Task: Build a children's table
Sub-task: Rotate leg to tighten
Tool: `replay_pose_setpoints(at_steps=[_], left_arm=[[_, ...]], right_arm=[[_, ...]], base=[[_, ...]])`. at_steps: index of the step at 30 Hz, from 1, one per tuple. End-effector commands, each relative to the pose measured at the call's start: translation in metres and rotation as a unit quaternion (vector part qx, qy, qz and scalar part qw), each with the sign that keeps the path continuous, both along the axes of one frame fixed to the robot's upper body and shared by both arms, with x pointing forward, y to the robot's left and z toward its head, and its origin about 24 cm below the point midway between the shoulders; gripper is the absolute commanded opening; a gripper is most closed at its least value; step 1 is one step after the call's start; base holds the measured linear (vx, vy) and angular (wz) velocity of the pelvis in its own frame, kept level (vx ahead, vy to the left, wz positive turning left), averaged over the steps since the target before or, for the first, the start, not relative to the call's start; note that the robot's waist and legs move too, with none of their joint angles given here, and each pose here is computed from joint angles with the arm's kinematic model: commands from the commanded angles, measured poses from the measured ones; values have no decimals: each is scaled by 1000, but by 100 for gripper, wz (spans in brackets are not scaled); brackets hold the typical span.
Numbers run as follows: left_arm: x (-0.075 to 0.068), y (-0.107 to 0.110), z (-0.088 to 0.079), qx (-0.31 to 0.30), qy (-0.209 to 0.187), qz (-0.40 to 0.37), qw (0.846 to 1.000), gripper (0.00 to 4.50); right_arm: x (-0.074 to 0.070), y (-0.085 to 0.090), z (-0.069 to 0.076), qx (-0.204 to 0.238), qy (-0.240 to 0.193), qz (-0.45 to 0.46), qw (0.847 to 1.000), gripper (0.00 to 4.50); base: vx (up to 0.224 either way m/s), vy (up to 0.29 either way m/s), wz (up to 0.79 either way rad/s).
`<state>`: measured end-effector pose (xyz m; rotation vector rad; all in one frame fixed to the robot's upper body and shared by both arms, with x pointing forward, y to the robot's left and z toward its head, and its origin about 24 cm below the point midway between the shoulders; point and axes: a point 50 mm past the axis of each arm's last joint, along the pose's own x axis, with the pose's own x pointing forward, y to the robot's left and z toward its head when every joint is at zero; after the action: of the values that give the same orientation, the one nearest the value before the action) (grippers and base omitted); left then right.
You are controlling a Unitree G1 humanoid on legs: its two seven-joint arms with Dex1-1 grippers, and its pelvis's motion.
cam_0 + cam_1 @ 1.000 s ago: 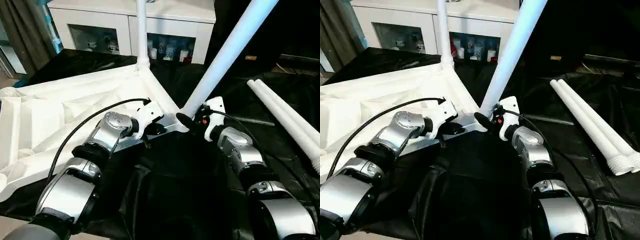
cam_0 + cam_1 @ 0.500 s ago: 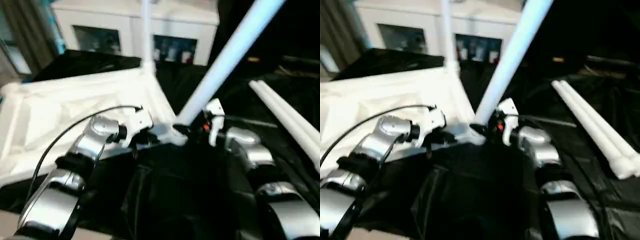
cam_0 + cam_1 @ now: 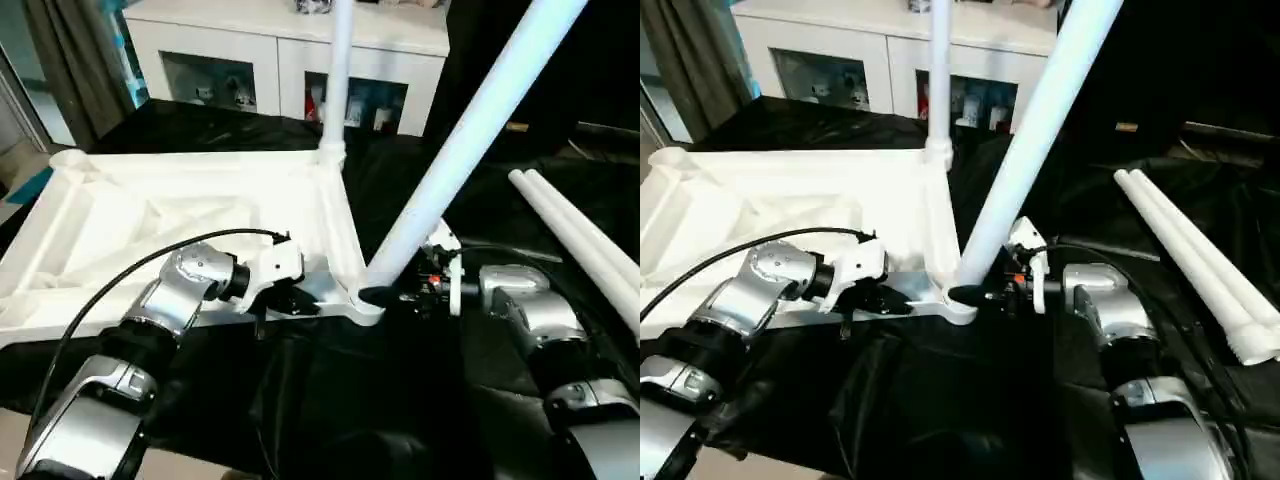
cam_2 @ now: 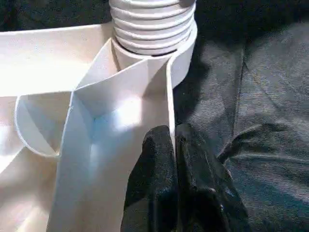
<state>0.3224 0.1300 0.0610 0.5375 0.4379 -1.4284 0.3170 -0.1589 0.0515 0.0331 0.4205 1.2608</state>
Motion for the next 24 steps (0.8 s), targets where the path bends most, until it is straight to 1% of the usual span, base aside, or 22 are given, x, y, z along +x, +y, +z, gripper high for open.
replay_pose_setpoints(at_steps=[1,8,9,12,14,20,24], left_arm=[[-5,-9,0,3,4,-34,999,0],[-7,-10,0,5,7,-43,999,0],[-7,-10,0,5,5,-44,999,0],[-6,-11,0,5,4,-44,999,0],[-5,-11,1,6,-1,-40,999,0],[-4,-10,1,9,-4,-35,999,0],[-3,-9,1,10,-5,-34,999,0]], right_arm=[[-17,-9,-30,-58,69,6,996,261],[-20,-5,-33,-73,82,22,994,261],[-21,-4,-34,-80,81,28,993,261],[-21,-3,-34,-83,81,30,993,261],[-24,-3,-38,-99,68,37,992,261],[-30,-3,-42,-111,60,48,991,261],[-32,-1,-42,-115,57,60,990,261]], base=[[0,0,0],[0,0,0],[0,0,0],[0,0,0],[0,0,0],[0,0,0],[0,0,0]])
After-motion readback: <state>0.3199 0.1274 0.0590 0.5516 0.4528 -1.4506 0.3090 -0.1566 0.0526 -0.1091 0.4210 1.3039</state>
